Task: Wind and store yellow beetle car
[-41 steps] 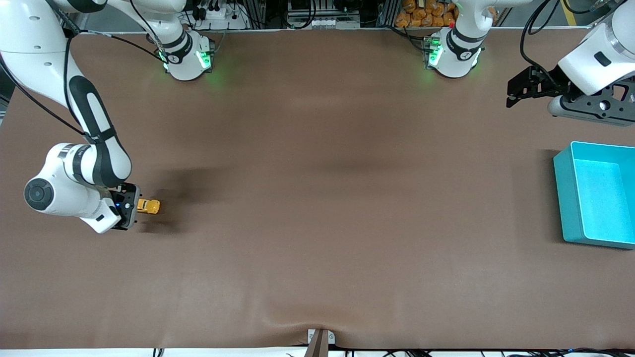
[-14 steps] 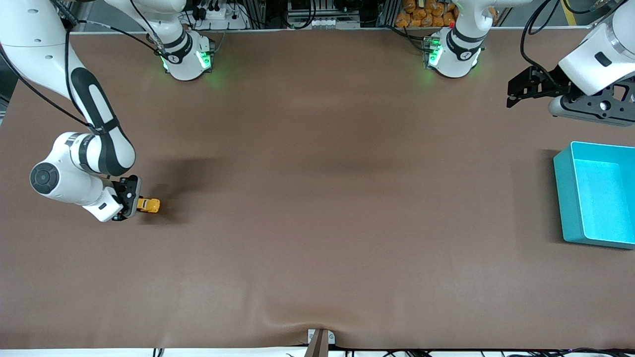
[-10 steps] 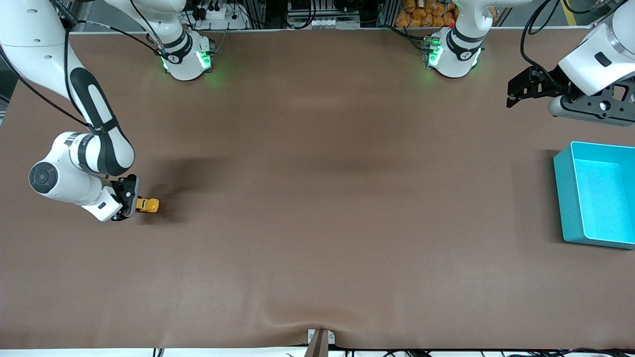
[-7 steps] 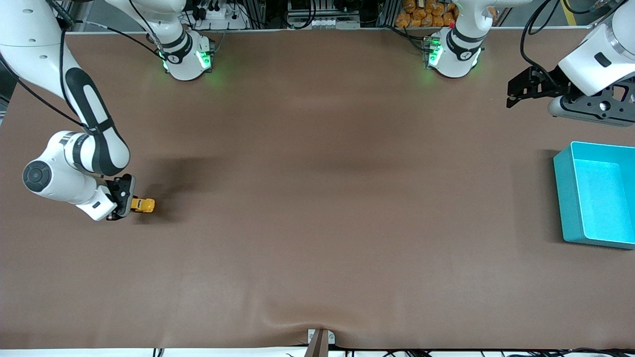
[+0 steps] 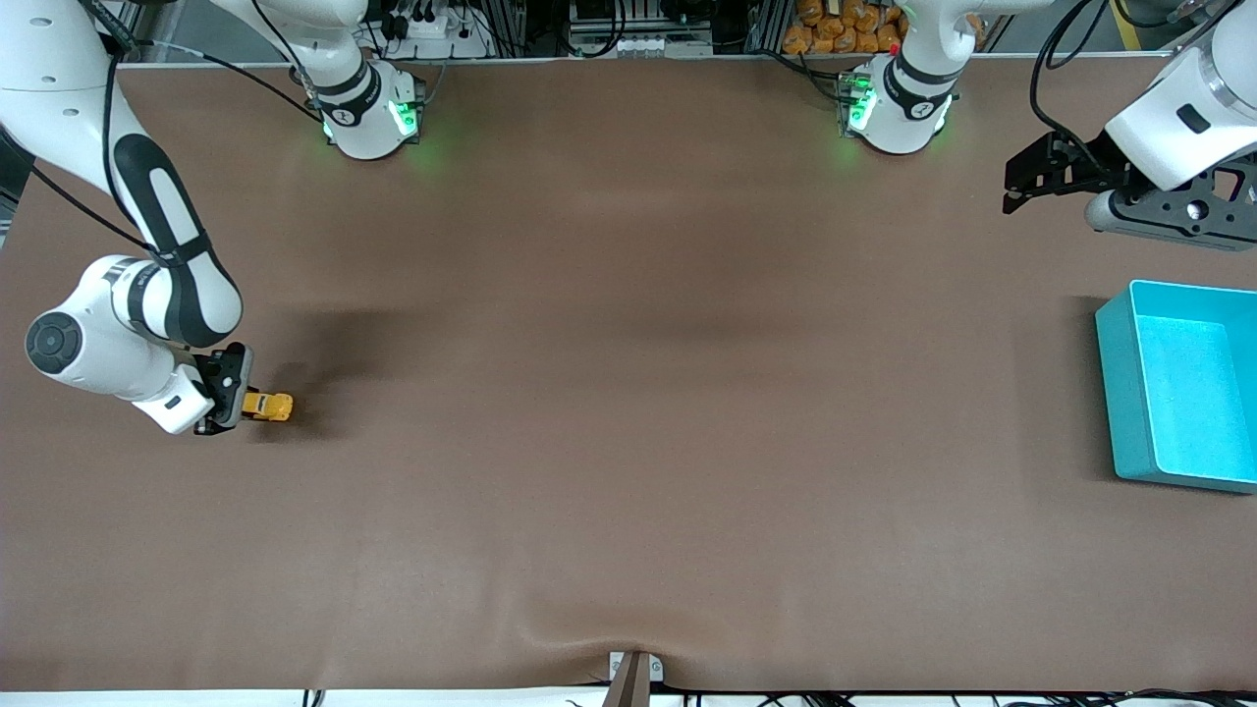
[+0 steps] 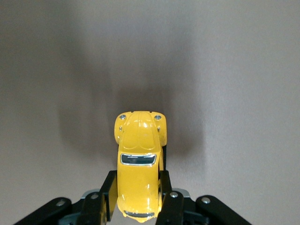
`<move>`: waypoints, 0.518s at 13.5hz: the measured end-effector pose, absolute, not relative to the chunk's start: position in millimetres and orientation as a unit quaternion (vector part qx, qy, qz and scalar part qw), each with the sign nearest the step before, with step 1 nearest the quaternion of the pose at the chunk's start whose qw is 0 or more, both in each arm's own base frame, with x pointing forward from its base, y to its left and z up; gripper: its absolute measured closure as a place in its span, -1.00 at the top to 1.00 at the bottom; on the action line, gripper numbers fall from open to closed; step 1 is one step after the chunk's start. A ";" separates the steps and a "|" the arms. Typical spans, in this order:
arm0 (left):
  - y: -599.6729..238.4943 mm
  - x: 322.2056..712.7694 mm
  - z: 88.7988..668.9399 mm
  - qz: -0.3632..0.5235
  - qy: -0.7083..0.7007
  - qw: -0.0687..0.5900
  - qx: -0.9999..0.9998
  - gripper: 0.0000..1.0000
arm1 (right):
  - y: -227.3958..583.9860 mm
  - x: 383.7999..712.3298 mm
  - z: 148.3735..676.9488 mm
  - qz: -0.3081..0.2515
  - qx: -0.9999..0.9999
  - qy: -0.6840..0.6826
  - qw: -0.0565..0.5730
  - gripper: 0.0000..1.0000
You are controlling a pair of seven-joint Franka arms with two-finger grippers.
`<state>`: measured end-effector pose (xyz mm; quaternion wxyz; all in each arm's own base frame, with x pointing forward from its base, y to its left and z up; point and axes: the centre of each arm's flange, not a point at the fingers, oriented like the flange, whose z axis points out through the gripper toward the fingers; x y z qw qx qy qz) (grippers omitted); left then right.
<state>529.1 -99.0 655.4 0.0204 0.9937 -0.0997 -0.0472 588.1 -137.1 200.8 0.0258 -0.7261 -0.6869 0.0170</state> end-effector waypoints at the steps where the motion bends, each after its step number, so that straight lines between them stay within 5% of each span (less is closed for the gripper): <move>1: -99.0 529.1 655.4 -0.047 -0.100 0.020 0.994 1.00 | -141.6 587.2 200.9 0.016 -0.726 -0.687 0.025 -0.20; 7: -98.9 529.1 655.2 -0.047 -0.100 0.020 0.994 1.00 | -161.1 583.0 201.0 0.011 -0.721 -0.692 0.018 -0.20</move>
